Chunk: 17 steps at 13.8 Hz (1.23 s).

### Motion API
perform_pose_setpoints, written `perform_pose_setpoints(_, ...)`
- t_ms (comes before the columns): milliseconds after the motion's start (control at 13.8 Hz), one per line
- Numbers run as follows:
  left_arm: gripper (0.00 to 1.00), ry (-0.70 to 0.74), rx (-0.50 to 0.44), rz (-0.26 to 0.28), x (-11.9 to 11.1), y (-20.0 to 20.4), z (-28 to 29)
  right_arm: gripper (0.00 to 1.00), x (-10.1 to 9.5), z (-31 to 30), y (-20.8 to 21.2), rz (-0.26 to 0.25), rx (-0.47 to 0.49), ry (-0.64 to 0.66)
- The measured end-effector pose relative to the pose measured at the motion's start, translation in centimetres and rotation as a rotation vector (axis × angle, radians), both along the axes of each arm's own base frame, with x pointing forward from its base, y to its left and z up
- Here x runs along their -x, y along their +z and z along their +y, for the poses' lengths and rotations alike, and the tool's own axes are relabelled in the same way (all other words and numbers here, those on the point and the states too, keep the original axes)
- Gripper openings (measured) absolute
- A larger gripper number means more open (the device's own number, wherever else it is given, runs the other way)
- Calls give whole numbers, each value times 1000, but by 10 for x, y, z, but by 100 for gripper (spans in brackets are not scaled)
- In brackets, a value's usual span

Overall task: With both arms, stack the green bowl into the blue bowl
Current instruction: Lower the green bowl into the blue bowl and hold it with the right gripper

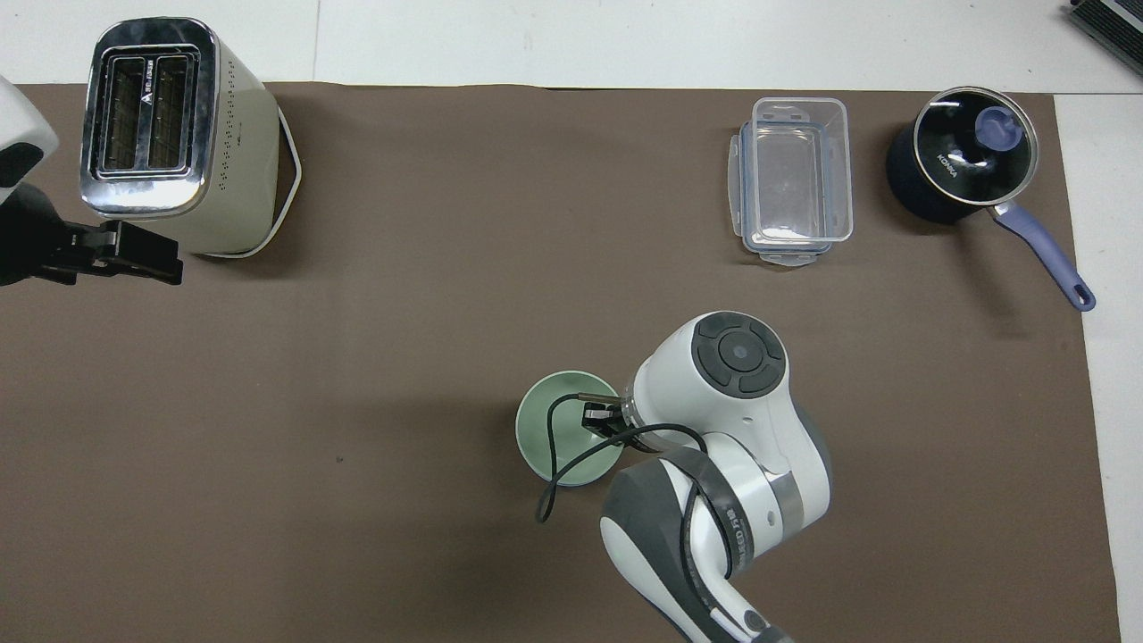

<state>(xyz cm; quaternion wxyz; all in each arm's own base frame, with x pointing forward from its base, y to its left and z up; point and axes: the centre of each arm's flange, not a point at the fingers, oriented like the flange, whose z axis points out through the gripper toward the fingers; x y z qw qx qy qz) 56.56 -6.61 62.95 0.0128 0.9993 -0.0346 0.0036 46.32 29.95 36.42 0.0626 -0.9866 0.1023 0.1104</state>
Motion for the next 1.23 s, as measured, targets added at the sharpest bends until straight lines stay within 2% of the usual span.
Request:
perform_pose_setpoints(651, 100, 0, 0, 0, 0, 0, 0, 5, 3, 4, -5, -6, -31, -24)
perform_pose_setpoints(723, 100, 0, 0, 0, 0, 0, 0, 13, 5, 5, -6, -4, -30, -20)
perform_pose_setpoints(795, 100, 0, 0, 0, 0, 0, 0, 16, 6, 6, -8, -2, -28, -18)
perform_pose_setpoints(940, 100, 0, 0, 0, 0, 0, 0, 18, 7, 5, -9, -2, -28, -19)
perform_pose_setpoints(1012, 100, 0, 0, 0, 0, 0, 0, 22, 7, 5, -9, -3, -28, -19)
perform_pose_setpoints(1229, 100, 0, 0, 0, 0, 0, 0, 55, 2, 1, 2, -26, -40, -25)
